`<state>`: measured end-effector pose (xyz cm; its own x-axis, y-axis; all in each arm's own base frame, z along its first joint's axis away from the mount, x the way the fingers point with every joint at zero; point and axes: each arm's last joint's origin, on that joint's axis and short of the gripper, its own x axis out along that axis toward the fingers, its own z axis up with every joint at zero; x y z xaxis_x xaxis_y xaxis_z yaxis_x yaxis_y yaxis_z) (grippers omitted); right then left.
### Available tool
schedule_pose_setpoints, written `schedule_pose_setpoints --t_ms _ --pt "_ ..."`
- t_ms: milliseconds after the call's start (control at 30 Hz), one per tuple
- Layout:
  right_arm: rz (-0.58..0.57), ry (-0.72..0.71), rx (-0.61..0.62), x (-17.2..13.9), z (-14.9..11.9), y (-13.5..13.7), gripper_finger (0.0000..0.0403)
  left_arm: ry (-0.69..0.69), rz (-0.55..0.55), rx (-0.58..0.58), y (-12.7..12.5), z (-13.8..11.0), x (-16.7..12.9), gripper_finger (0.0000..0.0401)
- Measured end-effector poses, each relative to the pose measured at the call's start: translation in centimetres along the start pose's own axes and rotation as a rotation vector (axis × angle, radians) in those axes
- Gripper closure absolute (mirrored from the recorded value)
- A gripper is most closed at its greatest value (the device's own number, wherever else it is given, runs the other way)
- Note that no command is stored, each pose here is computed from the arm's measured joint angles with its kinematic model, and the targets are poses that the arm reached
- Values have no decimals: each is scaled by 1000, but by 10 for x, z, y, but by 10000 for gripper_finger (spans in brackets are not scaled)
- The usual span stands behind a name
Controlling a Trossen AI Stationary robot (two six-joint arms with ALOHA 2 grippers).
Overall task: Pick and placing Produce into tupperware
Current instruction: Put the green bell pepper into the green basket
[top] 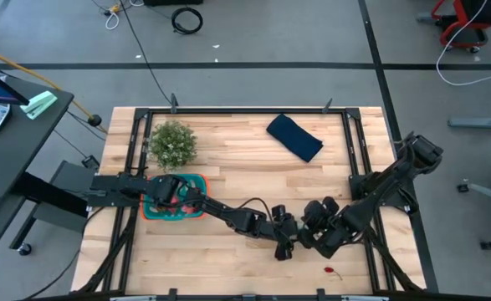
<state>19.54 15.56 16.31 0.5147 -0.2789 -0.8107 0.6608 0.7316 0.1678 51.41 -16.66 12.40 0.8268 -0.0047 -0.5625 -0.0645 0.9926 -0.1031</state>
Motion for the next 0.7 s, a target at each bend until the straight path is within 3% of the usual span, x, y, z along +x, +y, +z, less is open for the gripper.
schedule_pose_setpoints --t_ms 200,433,700 --pt "48 100 58 -16 -18 1 401 17 0 -25 -1 -2 0 178" --pt "-45 160 109 -20 -48 -7 402 31 -40 -73 -3 -3 0 180" --pt "-64 144 145 0 -60 1 402 16 -45 -124 -2 -1 0 179"
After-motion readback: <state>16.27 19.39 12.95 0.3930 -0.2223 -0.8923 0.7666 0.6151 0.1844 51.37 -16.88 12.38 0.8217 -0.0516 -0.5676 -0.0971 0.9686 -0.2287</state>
